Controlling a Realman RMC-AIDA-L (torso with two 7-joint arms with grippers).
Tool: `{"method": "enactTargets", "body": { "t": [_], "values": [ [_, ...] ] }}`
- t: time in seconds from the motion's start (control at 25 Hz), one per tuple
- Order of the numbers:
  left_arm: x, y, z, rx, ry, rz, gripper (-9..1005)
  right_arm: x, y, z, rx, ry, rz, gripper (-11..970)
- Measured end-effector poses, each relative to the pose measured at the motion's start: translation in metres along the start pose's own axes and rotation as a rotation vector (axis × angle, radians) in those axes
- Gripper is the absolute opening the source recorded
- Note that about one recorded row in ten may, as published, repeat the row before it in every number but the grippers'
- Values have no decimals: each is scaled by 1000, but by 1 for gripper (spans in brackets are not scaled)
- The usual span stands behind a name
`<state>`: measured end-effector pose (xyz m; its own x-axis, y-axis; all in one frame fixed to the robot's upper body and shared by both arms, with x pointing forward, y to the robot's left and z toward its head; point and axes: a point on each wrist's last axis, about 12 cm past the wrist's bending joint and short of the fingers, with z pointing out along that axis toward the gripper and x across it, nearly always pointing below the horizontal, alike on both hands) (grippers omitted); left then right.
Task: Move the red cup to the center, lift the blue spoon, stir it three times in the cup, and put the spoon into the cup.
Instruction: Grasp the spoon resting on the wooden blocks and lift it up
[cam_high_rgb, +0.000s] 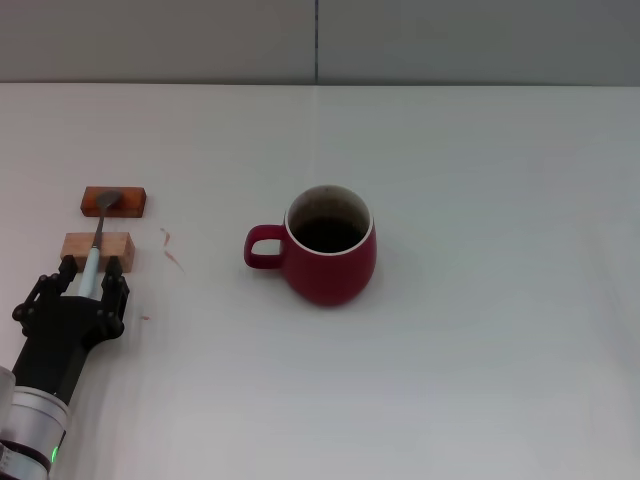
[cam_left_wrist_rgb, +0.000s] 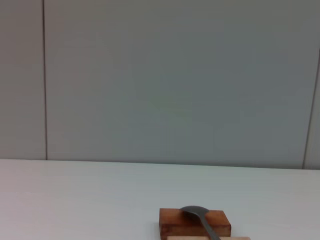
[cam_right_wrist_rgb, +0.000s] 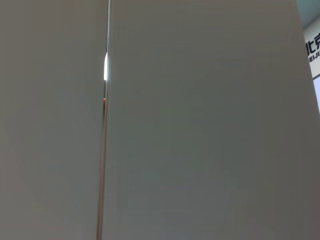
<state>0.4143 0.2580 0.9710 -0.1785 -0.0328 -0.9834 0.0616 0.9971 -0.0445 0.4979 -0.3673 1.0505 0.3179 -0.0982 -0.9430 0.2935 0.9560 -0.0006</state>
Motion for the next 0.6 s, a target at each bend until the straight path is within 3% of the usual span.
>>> {"method": "enactTargets", "body": {
  "t": [0.36, 0.6],
  "values": [
    [0, 0, 1, -5, 1, -6, 500, 0, 1, -1, 2, 2, 7, 686],
    [-1, 0, 1, -4, -1, -4, 413, 0, 1, -1, 2, 2, 7, 686]
  ]
}}
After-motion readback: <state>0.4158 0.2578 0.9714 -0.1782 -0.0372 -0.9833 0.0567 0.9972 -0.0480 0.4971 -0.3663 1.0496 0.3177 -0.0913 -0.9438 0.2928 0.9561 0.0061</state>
